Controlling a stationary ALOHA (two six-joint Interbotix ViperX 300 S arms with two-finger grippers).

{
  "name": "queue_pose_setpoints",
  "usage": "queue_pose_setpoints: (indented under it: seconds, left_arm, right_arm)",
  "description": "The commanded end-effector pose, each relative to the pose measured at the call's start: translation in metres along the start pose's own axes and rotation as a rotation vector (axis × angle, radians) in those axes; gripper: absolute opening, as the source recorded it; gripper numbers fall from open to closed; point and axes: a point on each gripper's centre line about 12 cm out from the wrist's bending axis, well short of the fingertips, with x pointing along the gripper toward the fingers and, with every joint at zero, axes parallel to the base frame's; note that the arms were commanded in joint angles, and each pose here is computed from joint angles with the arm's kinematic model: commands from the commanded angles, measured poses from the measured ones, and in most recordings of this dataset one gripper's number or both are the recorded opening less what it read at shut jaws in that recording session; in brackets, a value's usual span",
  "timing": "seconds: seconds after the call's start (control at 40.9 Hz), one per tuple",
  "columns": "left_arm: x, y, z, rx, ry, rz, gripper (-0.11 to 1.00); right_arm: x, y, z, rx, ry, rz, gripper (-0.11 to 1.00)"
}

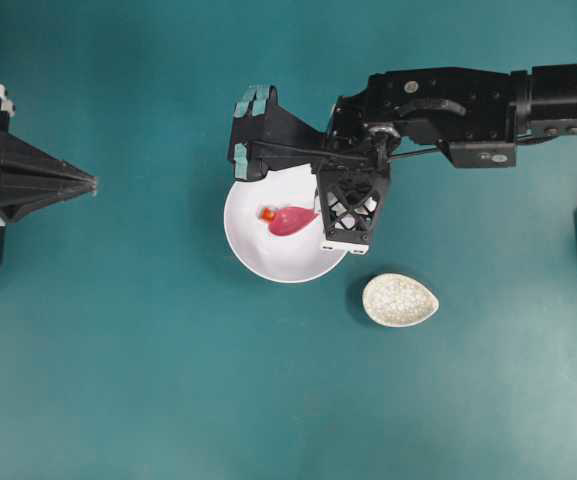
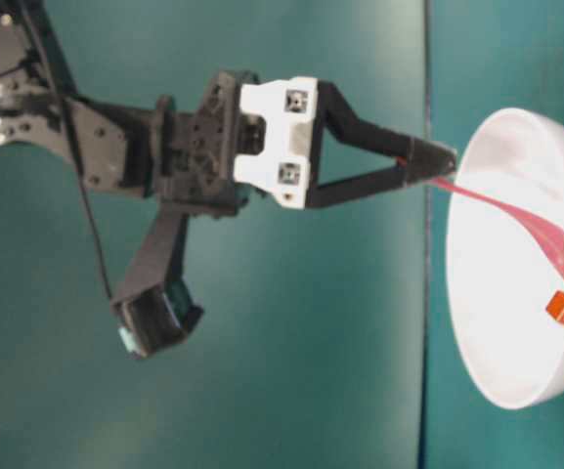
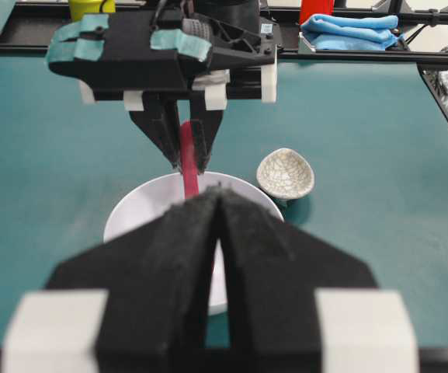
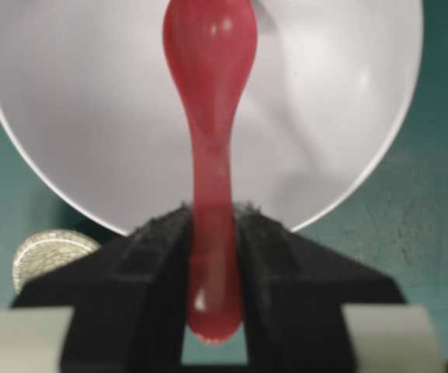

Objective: Grip the spoon and scoop the red block from the bowl with right arm.
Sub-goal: 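Lower the spoon bowl into the white bowl beside the red cube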

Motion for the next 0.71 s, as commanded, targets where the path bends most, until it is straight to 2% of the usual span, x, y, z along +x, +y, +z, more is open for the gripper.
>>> queue_pose_setpoints:
  seconds: [0.0, 0.684]
  left_arm:
    - [0.0023, -0.0005, 0.0099, 0.003, -0.023, -0.002, 0.0]
    - [0.0023, -0.0005, 0.0099, 0.003, -0.023, -0.002, 0.0]
  right_arm:
    - [-0.0142, 0.0004, 0.0079, -0.008, -0.05, -0.008, 0.23]
    - [-0.0149, -0.0003, 0.0154, 0.003, -0.133, -0.013, 0.23]
